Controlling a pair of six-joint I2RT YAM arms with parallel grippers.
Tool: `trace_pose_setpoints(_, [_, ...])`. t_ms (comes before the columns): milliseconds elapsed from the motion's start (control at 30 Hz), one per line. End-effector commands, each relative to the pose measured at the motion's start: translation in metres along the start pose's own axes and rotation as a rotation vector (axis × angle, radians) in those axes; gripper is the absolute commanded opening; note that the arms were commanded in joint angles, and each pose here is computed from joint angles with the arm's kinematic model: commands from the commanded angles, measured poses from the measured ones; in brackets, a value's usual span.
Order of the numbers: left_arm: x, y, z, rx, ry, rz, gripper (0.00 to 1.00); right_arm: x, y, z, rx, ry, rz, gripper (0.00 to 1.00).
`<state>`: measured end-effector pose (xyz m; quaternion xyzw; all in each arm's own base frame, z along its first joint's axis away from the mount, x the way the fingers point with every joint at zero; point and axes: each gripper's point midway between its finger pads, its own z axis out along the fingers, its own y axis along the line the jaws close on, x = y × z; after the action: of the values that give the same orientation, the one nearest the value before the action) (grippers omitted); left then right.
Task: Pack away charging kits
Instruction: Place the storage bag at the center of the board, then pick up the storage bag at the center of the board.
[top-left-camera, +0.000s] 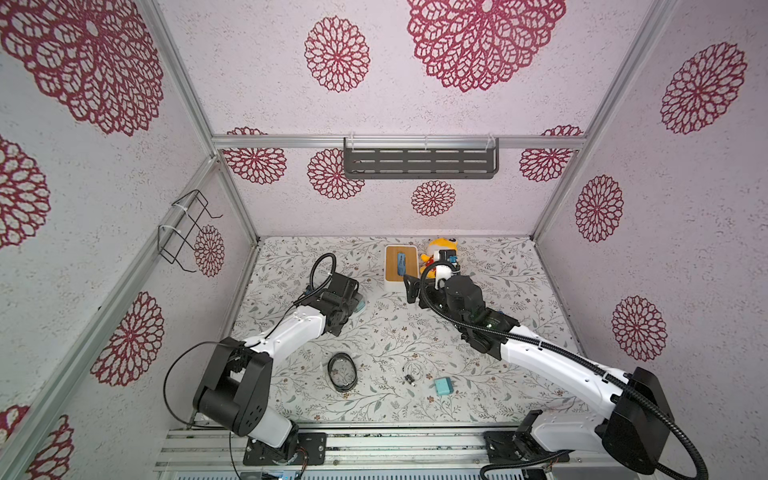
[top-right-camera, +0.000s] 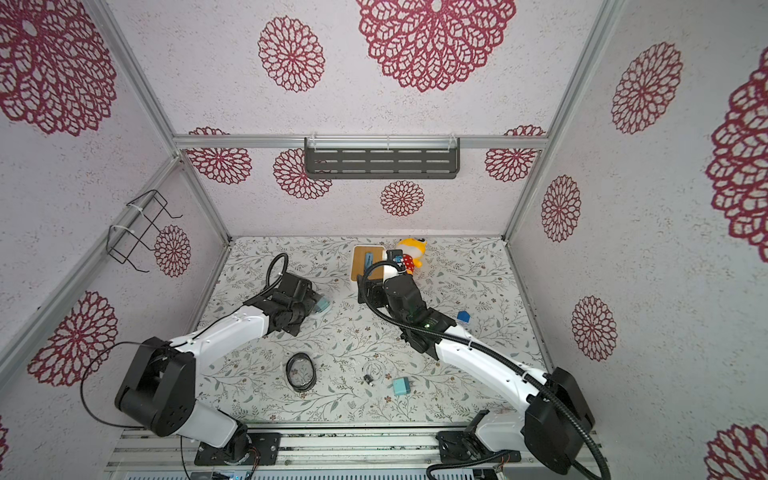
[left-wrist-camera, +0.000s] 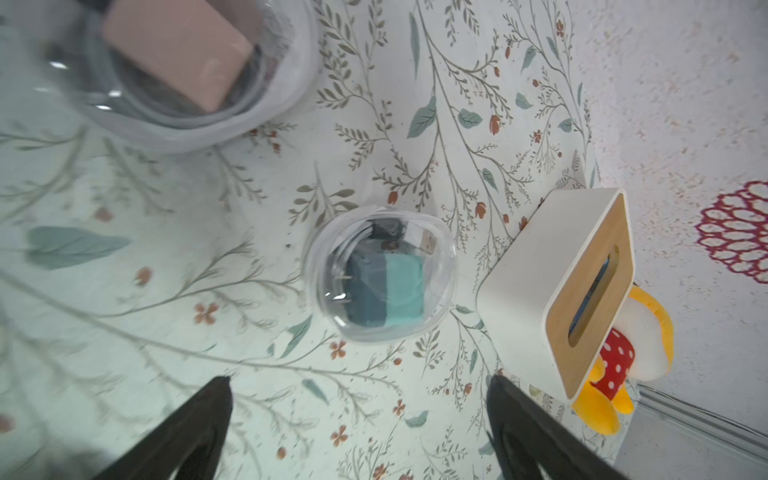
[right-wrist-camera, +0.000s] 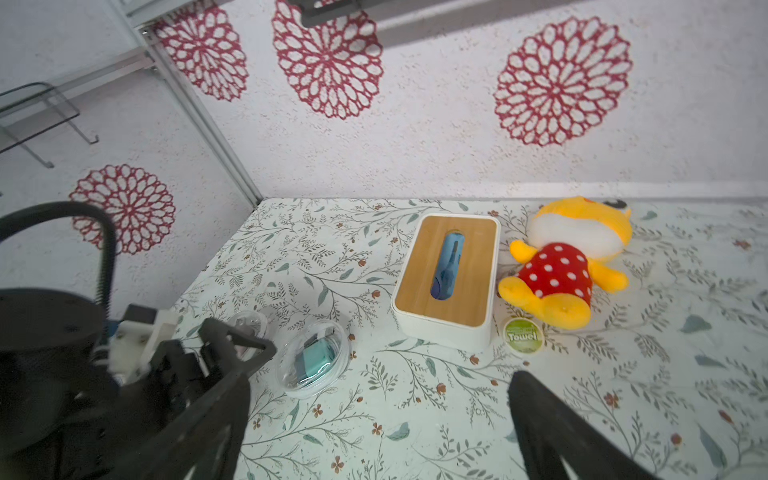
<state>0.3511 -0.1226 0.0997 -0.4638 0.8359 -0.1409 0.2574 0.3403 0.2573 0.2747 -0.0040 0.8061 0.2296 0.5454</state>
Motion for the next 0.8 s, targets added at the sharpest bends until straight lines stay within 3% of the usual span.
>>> trace_pose_setpoints(0, [-0.012, 0.038, -0.041, -0.152, -0.053, 0.032, 0.98, -0.002, -0.037, -0.016, 0.193, 0.003, 0.252, 0.99])
trace_pose_setpoints(167, [-0.034, 0.044, -0.095, -0.076, -0.161, 0.135, 0.98, 0.020, -0.046, -0.029, 0.197, 0.081, 0.283, 0.99])
trace_pose_setpoints(300, [-0.017, 0.054, -0.101, 0.073, -0.068, 0.153, 0.98, 0.034, -0.059, -0.046, 0.176, 0.078, 0.291, 0.99])
trace_pose_setpoints(400, [-0.019, 0.074, -0.129, 0.029, -0.142, 0.215, 0.98, 0.044, -0.053, -0.053, 0.065, 0.081, 0.215, 0.99])
trace_pose_setpoints(500, [0.003, 0.082, -0.140, 0.008, -0.122, 0.318, 0.98, 0.058, -0.055, -0.054, 0.034, 0.120, 0.187, 0.99])
trace_pose_setpoints(667, [0.056, 0.069, -0.158, -0.003, -0.161, 0.492, 1.00, 0.071, -0.091, -0.049, 0.265, 0.190, 0.075, 0.99])
trace_pose_setpoints(767, [0.069, 0.074, -0.170, -0.144, -0.268, 0.557, 0.93, 0.075, -0.105, -0.054, 0.307, 0.158, 0.053, 0.99])
